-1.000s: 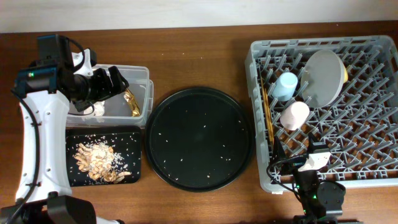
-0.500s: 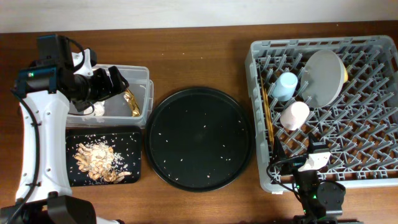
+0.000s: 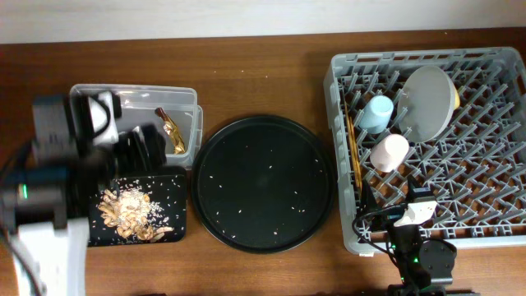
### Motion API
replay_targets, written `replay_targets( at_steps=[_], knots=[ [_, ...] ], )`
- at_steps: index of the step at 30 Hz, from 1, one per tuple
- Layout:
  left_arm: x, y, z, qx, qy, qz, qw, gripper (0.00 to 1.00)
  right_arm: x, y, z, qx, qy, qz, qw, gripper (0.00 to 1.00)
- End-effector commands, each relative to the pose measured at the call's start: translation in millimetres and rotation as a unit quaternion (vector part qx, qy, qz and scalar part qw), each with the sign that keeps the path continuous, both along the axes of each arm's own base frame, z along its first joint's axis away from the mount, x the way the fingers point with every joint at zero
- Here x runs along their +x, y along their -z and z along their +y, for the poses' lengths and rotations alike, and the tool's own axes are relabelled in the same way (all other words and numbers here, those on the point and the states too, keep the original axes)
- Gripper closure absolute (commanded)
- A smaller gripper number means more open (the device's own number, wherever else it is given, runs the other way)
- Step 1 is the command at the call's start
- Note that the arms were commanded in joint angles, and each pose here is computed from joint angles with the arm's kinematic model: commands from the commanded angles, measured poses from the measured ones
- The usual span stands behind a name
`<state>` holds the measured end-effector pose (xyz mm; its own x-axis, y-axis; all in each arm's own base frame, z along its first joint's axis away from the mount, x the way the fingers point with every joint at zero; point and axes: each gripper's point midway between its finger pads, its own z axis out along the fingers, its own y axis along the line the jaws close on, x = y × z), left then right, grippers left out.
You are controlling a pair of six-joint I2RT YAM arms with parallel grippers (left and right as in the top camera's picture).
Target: Sort waste into correct bins and load items into the dishwasher rack
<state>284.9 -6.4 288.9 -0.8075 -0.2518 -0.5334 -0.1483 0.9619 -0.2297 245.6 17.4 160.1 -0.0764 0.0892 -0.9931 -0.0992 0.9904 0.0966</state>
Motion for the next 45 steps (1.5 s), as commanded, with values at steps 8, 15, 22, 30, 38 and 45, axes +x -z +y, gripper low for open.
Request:
replay_targets(
  at_steps=[8,15,22,30,38,45],
  knots=[
    [-89.3,97.4,20.9,0.067,-0.047,-0.036,0.996,0.01,-0.3,2.1,-0.4,-0.003,0.002,0.001,1.000,0.02],
    [-47.2,120.2,8.2,0.039,-0.027,-0.265,0.963,0.01,-0.3,2.1,-0.4,-0.003,0.002,0.001,1.000,0.02],
    [-35.3,127.0,4.1,0.034,-0.019,-0.370,0.928,0.01,-0.3,2.1,-0.4,-0.003,0.002,0.001,1.000,0.02],
    [-38.9,141.0,5.6,0.038,-0.023,-0.400,0.916,0.01,-0.3,2.1,-0.4,-0.003,0.002,0.001,1.000,0.02],
    [-40.9,130.3,-1.4,0.047,-0.001,-0.423,0.905,0.01,-0.3,2.1,-0.4,-0.003,0.002,0.001,1.000,0.02],
    [-41.0,131.4,-3.7,0.131,0.048,-0.425,0.895,0.01,-0.3,2.1,-0.4,-0.003,0.002,0.001,1.000,0.02]
  ],
)
